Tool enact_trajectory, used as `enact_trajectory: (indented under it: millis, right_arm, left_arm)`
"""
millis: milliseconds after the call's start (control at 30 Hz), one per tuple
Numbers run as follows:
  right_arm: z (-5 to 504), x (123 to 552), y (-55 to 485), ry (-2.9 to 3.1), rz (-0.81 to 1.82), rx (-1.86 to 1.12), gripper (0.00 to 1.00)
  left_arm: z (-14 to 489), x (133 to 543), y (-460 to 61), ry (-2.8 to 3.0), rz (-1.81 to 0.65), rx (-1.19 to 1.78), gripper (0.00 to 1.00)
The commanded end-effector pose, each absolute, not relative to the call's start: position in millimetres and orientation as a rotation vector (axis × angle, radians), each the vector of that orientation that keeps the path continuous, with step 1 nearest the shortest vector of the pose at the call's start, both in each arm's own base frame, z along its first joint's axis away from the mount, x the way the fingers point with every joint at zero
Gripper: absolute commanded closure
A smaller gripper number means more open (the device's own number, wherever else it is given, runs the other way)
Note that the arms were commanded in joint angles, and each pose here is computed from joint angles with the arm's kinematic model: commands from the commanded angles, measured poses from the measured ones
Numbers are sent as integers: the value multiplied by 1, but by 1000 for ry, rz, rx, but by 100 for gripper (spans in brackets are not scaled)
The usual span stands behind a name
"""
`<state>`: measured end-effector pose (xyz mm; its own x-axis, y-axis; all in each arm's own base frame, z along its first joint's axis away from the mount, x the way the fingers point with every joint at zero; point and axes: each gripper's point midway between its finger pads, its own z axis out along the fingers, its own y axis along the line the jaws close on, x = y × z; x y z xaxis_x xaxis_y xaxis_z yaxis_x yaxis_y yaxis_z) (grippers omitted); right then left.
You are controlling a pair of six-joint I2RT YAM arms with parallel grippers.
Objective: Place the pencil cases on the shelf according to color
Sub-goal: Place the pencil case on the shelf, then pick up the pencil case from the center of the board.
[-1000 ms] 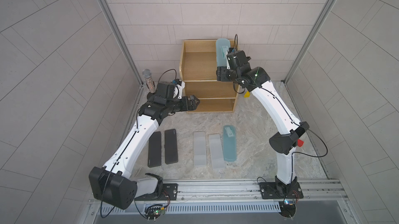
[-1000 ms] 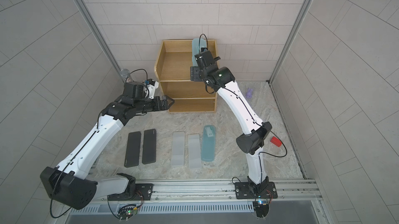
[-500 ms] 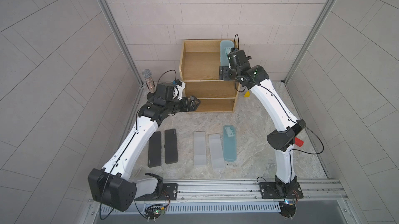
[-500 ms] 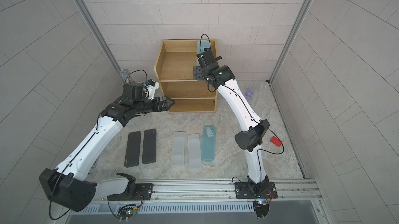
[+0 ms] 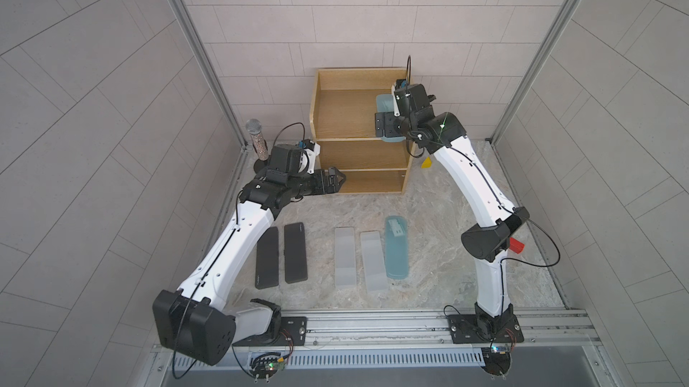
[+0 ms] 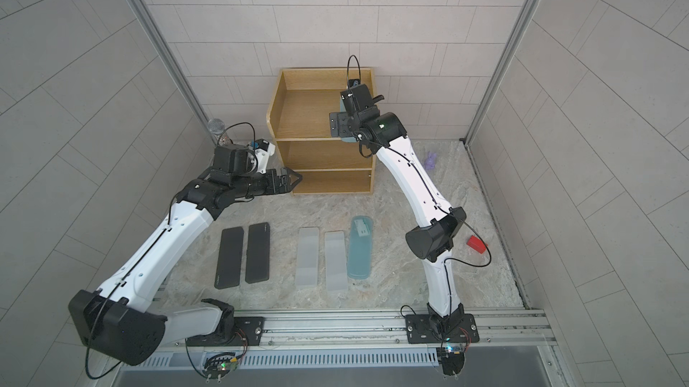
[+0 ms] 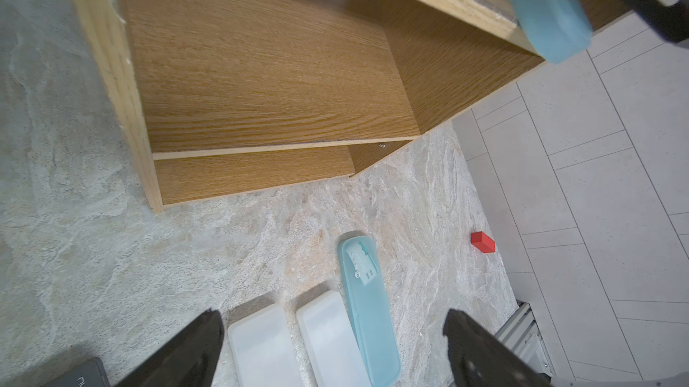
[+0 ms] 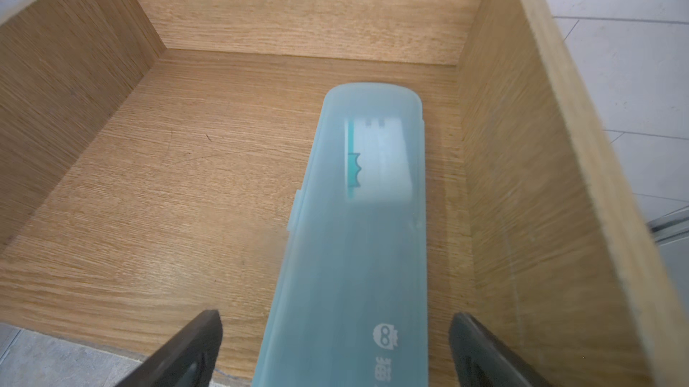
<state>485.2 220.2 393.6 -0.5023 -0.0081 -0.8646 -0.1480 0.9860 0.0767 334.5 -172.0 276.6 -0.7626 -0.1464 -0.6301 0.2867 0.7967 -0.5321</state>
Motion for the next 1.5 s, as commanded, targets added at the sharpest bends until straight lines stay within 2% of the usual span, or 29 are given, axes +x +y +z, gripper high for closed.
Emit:
enact_trajectory:
  millis: [0,233,400,500,667,867,1067,1467]
  right_arm:
    - [443,455,206,1994,197,-140,0]
    - [430,405,205,2015,356,-208,0]
    - [393,355,188,2045,454,-161,0]
    - [362,325,167,2072,470,-86,0]
    - [281,278,145,2236,419,-2,0]
    - [187,234,160,2396,355,41,0]
    - [117,223,190,2485,350,18,0]
    - [56,227,219,2601,290,-55,0]
  left_arm:
    - [278,334,-167,2270,-820,58,0]
    - [261,323,-152,2302,-758,-61,0]
    - [237,306,-146,2329,-740,-129,0]
    - [219,296,-145,2360,-709,-153,0]
    - [190,279,-143,2411,-689,-184,0]
    - [165,260,-142,2426,-697,-247,0]
    - [135,244,-152,2442,-687,-265,0]
    - [109,226,-149,2421,-706,-317,0]
